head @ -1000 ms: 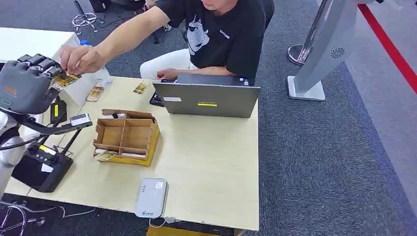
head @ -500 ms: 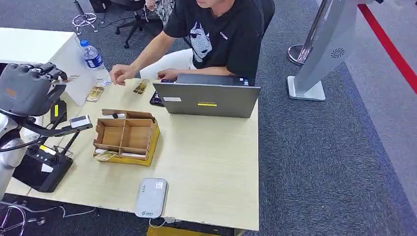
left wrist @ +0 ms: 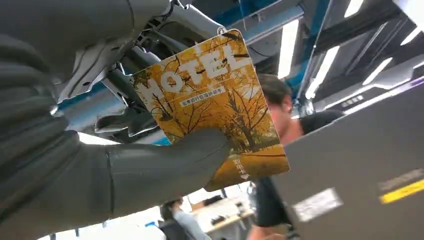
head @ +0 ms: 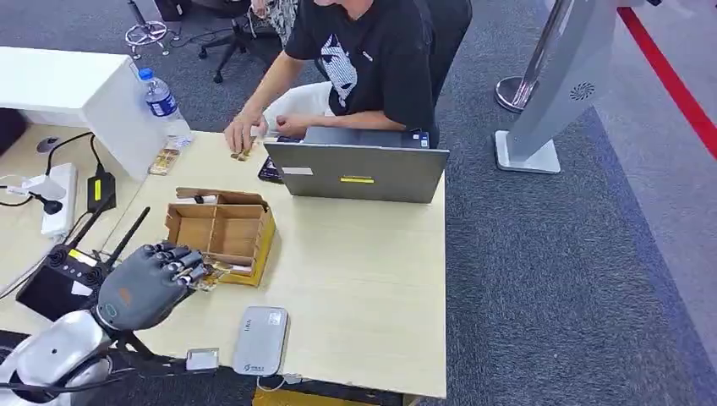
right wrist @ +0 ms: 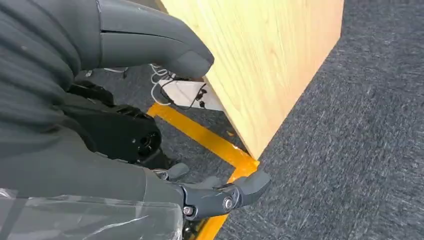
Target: Pass the card to the sensor for recognition and then transmit it.
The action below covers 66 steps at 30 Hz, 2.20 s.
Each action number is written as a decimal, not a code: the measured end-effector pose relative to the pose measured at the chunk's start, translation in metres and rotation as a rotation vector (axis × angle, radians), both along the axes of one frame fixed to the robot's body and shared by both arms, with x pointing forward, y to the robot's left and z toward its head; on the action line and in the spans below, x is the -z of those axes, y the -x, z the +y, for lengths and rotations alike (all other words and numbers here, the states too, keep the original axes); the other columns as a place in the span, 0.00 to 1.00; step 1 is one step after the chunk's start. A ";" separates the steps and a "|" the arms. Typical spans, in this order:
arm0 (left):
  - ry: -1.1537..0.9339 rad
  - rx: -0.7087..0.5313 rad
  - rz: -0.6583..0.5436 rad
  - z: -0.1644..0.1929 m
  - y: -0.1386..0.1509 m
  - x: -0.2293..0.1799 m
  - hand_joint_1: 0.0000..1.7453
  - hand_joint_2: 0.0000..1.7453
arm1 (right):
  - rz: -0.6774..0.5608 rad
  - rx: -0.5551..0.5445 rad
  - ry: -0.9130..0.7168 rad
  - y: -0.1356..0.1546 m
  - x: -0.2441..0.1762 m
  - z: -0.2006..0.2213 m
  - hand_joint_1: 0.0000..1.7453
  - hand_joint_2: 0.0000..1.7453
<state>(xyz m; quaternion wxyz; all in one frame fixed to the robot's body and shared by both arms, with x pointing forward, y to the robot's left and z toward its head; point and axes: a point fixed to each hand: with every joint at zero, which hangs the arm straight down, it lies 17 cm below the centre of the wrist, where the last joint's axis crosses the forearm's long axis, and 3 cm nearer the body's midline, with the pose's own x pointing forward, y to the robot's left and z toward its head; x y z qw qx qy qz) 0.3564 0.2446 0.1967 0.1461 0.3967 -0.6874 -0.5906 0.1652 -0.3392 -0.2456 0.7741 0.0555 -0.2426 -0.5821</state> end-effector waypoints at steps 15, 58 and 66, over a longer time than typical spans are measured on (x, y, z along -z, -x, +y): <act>0.060 0.064 0.056 -0.028 0.012 0.004 1.00 1.00 | -0.001 0.007 0.000 0.000 0.000 -0.001 0.00 1.00; -0.189 -0.050 0.388 -0.073 -0.036 0.175 1.00 1.00 | -0.007 -0.072 -0.011 -0.015 -0.002 0.016 0.00 1.00; -0.195 -0.042 0.391 -0.076 -0.034 0.177 1.00 1.00 | -0.007 -0.072 -0.012 -0.014 -0.002 0.016 0.00 1.00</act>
